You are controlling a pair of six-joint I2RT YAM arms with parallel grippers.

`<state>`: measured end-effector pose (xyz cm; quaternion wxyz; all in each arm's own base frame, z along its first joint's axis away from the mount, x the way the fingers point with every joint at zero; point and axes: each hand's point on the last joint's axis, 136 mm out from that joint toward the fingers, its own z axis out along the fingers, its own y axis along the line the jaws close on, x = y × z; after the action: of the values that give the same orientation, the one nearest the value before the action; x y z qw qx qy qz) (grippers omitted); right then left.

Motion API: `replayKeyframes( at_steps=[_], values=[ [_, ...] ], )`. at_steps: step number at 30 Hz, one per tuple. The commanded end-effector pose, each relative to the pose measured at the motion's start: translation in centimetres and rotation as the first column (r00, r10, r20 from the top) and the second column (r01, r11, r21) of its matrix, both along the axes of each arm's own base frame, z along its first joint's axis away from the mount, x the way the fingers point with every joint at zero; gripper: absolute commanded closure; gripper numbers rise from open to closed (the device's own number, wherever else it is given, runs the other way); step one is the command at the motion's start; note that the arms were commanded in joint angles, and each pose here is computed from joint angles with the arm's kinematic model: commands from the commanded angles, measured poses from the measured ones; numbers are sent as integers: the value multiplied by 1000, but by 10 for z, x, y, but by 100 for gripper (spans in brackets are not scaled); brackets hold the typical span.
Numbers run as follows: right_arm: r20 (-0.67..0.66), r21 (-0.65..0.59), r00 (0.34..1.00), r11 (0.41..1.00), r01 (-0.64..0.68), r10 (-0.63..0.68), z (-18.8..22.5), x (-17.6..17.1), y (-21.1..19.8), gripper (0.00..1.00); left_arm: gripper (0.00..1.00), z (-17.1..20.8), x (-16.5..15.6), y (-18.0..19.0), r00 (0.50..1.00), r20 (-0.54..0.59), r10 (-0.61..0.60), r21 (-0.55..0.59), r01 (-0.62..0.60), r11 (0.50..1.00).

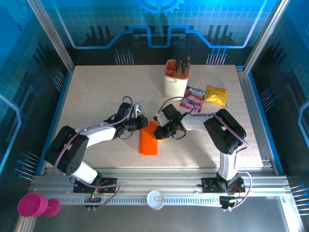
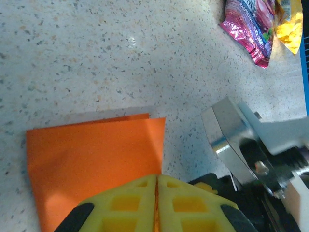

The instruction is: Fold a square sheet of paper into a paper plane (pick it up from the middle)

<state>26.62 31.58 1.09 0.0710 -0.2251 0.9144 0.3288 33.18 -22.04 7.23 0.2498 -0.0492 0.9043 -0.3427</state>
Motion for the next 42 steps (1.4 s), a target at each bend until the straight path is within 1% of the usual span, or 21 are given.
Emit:
replayKeyframes(
  at_steps=[1,9,17,19,22,27,30,33,38,42],
  values=[
    [-65,-181,997,983,34,-46,-42,-12,-38,100,91,1,8,-3,999,28,-45,3,45,999],
    [-63,-177,997,984,36,-48,-42,-11,-37,100,92,-20,14,4,999,-3,-37,41,37,998],
    [-65,-161,997,986,38,-49,-38,-8,-34,100,96,-43,13,10,999,-37,-14,74,17,997],
    [-57,-146,997,988,39,-48,-32,-6,-30,100,100,-51,10,12,998,-54,-12,81,17,997],
    [-40,-117,998,992,39,-44,-15,-1,-25,100,100,-62,5,14,997,-70,-11,83,16,996],
    [1,-47,999,998,47,-47,21,8,-13,100,100,-68,1,16,997,-76,-8,86,15,996],
    [19,6,999,999,51,-51,42,10,-4,100,100,-68,0,16,997,-73,-9,84,15,996],
    [28,52,999,998,40,-42,57,4,13,100,100,-69,-1,16,997,-73,-11,82,17,997],
    [8,120,999,992,37,-38,60,-11,44,100,100,-70,-3,15,997,-75,-13,76,19,997],
    [-14,166,999,985,54,-53,55,-19,65,100,100,-69,-3,15,997,-72,-13,72,18,997]
  ],
)
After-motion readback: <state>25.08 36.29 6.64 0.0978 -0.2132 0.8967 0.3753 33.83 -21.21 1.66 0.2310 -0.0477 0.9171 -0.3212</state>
